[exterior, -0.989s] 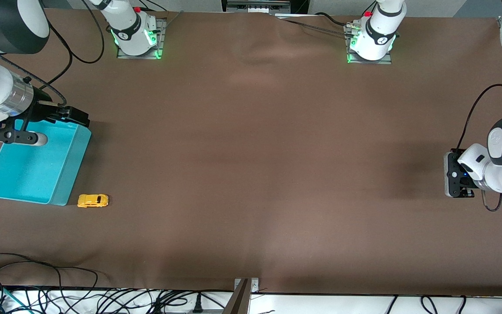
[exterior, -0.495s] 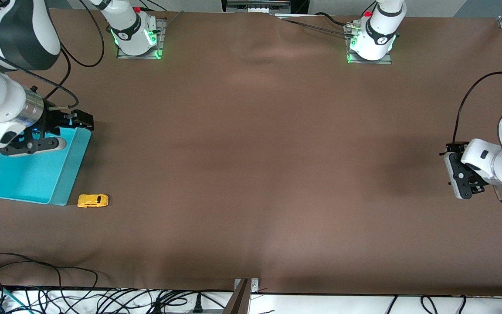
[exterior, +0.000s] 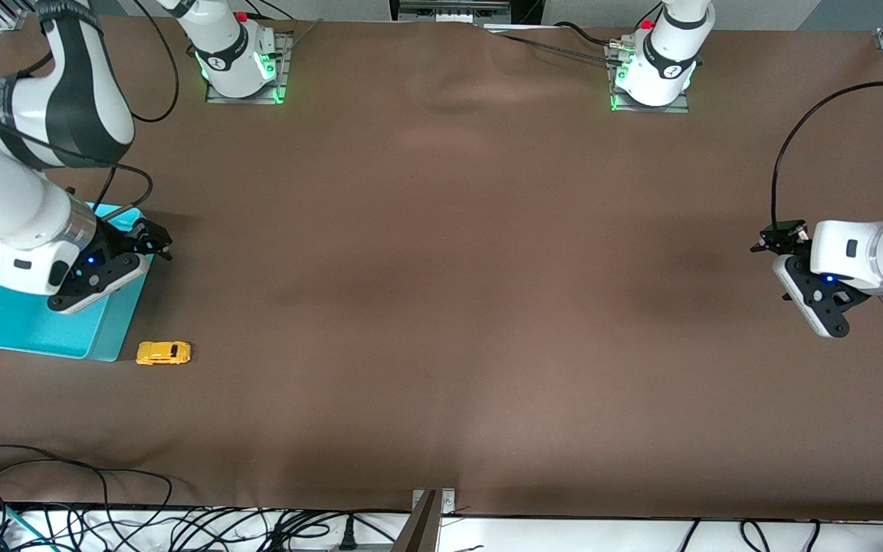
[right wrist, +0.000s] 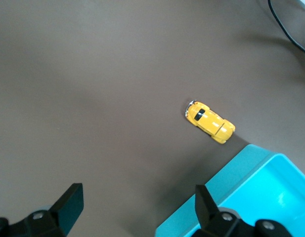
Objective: Wind up and store yellow beetle car
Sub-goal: 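Raise the left gripper away while the right gripper reaches the car, then close the right gripper around the yellow car beside the bin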
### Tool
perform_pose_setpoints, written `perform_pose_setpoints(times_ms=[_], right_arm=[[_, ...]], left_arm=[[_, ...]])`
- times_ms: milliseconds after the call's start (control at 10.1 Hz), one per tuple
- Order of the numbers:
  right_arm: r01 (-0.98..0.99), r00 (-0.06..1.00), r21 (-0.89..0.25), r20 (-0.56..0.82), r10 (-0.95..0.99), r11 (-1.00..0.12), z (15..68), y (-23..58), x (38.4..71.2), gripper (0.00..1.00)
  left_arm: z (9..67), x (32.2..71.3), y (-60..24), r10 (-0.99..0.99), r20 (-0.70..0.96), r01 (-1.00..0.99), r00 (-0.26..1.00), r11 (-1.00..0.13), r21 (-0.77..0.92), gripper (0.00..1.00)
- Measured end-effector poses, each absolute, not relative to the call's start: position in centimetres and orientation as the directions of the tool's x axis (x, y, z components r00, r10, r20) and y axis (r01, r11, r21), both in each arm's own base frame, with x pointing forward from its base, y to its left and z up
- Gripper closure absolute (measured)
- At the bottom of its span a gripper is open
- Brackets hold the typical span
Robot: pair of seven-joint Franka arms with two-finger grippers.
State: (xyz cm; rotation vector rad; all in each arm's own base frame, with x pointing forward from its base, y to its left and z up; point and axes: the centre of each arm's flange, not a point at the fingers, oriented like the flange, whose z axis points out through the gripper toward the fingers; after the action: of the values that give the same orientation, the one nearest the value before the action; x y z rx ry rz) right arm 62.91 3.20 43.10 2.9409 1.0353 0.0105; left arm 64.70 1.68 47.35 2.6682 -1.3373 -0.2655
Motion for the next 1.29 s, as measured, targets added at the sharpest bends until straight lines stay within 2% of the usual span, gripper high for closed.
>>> perform_pose_setpoints(times_ms=[297,495,693,1088,1286], right_arm=[[0.773,0.628,0.082,0.038,0.777,-0.629,39.3,0.2,64.8,0.0],[0.831,0.545,0.103,0.047,0.837,-0.547,36.1,-0.4,65.6,0.0],[0.871,0.48,0.087,0.063,0.875,-0.484,32.7,-1.2,66.1,0.0],[0.933,0.346,0.067,0.103,0.933,-0.353,26.0,-5.2,66.3,0.0],[0.953,0.291,0.048,0.125,0.949,-0.298,23.3,-7.0,66.2,0.0]], left_arm=[[52.6,63.2,-1.5,-0.685,-0.12,-0.679,0.719,-0.729,0.089,0.0],[53.9,62.0,-2.1,-0.504,-0.099,-0.494,0.858,-0.863,0.11,0.0],[54.3,60.0,-1.5,-0.321,-0.129,-0.31,0.938,-0.946,0.098,0.0],[55.6,54.3,-0.7,-0.227,-0.169,-0.214,0.959,-0.972,0.095,0.0],[56.2,53.8,-0.7,-0.176,-0.165,-0.164,0.97,-0.983,0.085,0.0]])
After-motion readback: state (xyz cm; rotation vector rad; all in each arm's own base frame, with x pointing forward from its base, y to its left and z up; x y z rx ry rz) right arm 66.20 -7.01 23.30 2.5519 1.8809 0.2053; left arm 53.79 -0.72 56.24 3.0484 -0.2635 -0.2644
